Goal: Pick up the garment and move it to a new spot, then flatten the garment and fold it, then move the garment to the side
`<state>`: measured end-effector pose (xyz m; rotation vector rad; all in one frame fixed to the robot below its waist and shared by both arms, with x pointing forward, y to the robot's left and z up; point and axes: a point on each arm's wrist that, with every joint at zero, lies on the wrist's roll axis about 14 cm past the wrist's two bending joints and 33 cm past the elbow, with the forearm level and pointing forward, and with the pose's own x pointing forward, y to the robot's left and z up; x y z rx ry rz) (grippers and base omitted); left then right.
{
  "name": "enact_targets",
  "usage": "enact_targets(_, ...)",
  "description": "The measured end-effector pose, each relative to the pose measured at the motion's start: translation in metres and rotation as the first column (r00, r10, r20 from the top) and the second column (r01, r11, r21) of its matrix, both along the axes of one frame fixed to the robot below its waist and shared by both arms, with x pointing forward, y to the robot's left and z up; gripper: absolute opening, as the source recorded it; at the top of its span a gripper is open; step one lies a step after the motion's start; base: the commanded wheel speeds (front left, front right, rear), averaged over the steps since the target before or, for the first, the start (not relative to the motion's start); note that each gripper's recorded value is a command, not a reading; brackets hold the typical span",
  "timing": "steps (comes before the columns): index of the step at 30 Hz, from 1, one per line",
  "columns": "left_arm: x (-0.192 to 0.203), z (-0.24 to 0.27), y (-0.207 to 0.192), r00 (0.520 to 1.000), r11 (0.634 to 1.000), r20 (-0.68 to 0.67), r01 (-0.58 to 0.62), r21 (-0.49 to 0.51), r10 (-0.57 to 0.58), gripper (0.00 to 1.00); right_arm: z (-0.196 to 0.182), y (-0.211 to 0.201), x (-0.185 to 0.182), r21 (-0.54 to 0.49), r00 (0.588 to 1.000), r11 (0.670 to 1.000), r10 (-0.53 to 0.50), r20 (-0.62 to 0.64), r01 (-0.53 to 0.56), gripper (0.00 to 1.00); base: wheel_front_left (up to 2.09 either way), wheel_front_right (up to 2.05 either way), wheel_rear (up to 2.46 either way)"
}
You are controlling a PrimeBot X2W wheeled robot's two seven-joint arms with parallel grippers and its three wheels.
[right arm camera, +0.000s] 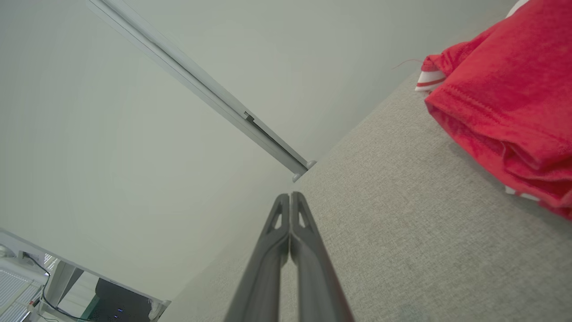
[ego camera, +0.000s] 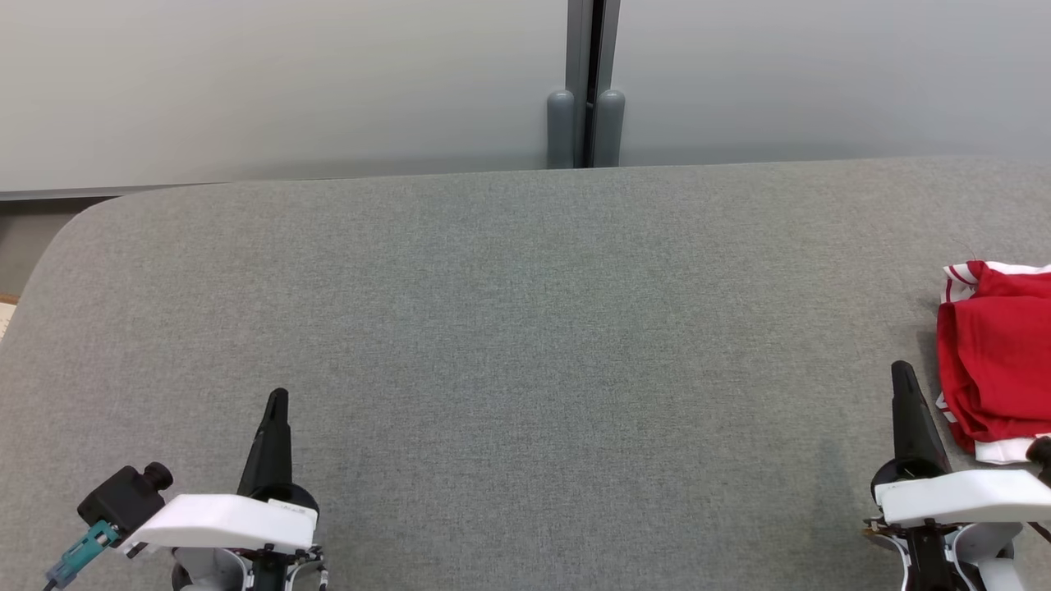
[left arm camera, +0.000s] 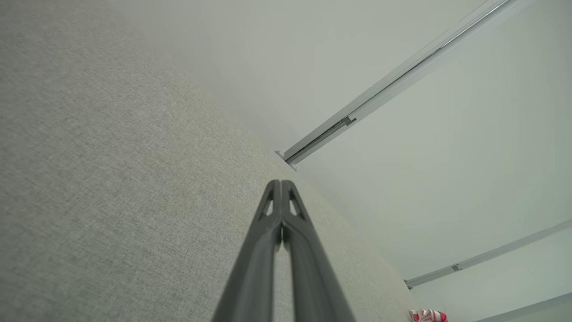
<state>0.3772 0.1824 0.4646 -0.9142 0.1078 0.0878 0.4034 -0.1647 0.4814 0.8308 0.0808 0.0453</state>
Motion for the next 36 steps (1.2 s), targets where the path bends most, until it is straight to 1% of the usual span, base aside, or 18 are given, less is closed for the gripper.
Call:
enact_targets(8, 0.002, 0.004, 0.003, 1.000, 0.996, 0.007, -0.008, -0.084, 0.008, 0.00, 0.001, -0.004, -0.001, 0.096, 1.000, 0.995, -0.016, -0.015, 0.018, 0.00, 0.00, 0.00, 0.00)
enact_targets(16, 0.003, 0.007, 0.005, 1.000, 0.986, 0.013, -0.014, -0.165, 0.016, 0.00, 0.002, -0.009, -0.003, 0.182, 0.999, 0.983, -0.031, -0.025, 0.035, 0.00, 0.00, 0.00, 0.00)
enact_targets(27, 0.004, 0.010, 0.008, 0.999, 0.965, 0.020, -0.020, -0.263, 0.026, 0.00, 0.004, -0.014, -0.004, 0.290, 0.998, 0.955, -0.046, -0.035, 0.054, 0.00, 0.00, 0.00, 0.00)
enact_targets(36, 0.005, 0.014, 0.010, 0.999, 0.943, 0.030, -0.019, -0.334, 0.031, 0.00, 0.007, -0.018, -0.006, 0.369, 0.998, 0.927, -0.057, -0.038, 0.067, 0.00, 0.00, 0.00, 0.00)
